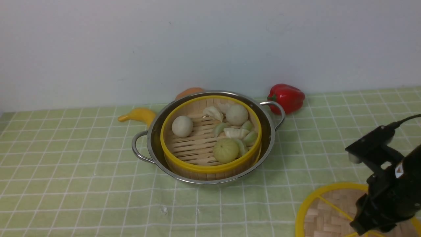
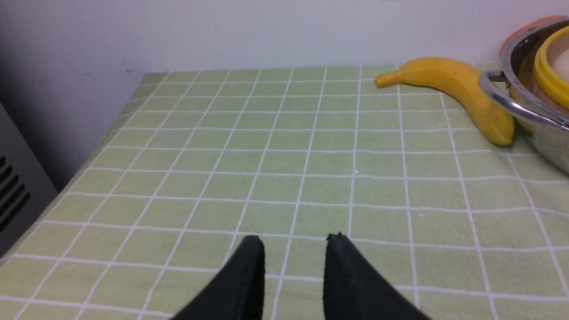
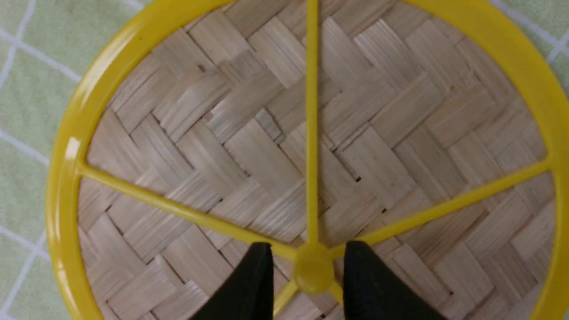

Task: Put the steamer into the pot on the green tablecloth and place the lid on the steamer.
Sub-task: 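Move the gripper down to the bamboo steamer lid and grasp its center knob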

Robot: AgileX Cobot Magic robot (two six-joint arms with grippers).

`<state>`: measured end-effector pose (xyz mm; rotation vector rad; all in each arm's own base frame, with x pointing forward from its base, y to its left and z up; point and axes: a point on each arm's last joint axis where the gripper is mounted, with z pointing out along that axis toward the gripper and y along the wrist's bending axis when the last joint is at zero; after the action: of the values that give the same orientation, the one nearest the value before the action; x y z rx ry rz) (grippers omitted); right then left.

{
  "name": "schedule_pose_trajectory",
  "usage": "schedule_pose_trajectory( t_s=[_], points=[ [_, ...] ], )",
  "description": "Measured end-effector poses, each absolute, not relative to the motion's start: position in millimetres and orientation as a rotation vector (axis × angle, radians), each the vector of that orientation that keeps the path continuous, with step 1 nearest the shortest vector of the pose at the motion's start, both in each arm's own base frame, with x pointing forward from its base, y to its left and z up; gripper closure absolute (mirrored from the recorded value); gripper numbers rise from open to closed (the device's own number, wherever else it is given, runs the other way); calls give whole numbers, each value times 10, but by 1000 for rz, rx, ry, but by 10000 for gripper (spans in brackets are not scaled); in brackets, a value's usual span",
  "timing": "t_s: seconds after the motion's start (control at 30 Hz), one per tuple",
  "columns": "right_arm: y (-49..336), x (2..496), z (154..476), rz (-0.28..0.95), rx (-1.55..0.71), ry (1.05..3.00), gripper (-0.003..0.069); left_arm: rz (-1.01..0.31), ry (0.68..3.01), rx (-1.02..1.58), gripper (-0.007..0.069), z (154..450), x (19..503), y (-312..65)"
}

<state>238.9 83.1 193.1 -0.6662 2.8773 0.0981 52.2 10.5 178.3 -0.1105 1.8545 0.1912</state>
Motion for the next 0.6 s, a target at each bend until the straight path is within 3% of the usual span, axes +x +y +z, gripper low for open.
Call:
schedule_pose_trajectory(
  t_s=[0.27,0.43,0.6],
  points=[
    [834,2418,1752,78,-667,2970,417,191,1855,-110,424,1783,522,105],
    [832,2425,1746,72,-643,2986,515,191,1855,-110,414,1783,522,105],
    [834,2431,1752,73,-643,2985,513,191,1855,-110,405,1783,522,105]
  ],
)
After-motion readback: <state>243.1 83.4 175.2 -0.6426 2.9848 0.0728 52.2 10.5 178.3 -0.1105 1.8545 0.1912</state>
